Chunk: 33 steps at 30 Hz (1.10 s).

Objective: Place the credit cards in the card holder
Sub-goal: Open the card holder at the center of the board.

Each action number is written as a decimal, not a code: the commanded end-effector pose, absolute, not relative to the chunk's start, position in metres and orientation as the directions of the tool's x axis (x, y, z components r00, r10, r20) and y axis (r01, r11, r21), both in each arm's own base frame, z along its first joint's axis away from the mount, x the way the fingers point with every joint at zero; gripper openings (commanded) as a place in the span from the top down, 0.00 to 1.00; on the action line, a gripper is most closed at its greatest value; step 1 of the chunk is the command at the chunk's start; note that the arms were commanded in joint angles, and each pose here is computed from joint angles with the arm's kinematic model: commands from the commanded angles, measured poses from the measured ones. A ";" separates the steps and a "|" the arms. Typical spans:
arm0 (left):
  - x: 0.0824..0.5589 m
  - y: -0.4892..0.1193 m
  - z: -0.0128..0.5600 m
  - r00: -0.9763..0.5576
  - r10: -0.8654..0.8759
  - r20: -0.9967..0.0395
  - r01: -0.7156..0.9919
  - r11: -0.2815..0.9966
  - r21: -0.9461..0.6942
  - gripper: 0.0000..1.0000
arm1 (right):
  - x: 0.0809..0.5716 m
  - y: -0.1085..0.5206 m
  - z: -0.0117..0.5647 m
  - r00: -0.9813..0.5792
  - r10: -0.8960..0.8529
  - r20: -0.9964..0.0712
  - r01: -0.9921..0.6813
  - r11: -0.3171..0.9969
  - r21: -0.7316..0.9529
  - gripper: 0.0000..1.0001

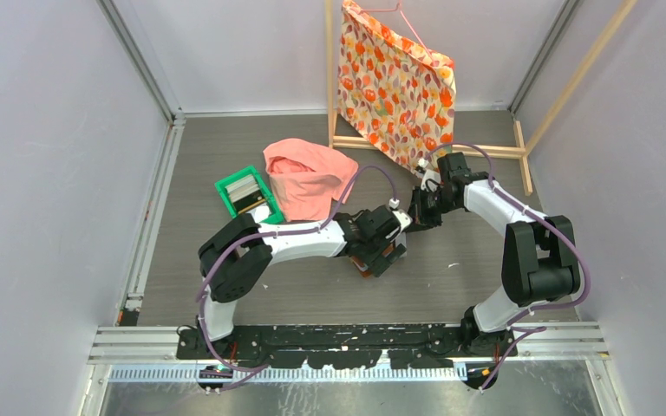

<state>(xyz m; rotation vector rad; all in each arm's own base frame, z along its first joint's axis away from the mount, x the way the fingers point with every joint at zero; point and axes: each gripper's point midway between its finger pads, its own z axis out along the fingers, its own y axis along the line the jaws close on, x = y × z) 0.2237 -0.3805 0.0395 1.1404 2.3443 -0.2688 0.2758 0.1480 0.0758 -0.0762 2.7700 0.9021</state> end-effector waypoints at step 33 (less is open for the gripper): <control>0.240 -0.364 0.053 -0.707 0.416 -0.572 0.625 0.746 -0.229 0.66 | 0.290 0.156 0.115 -0.931 -0.001 -0.364 -0.232 0.772 0.592 0.99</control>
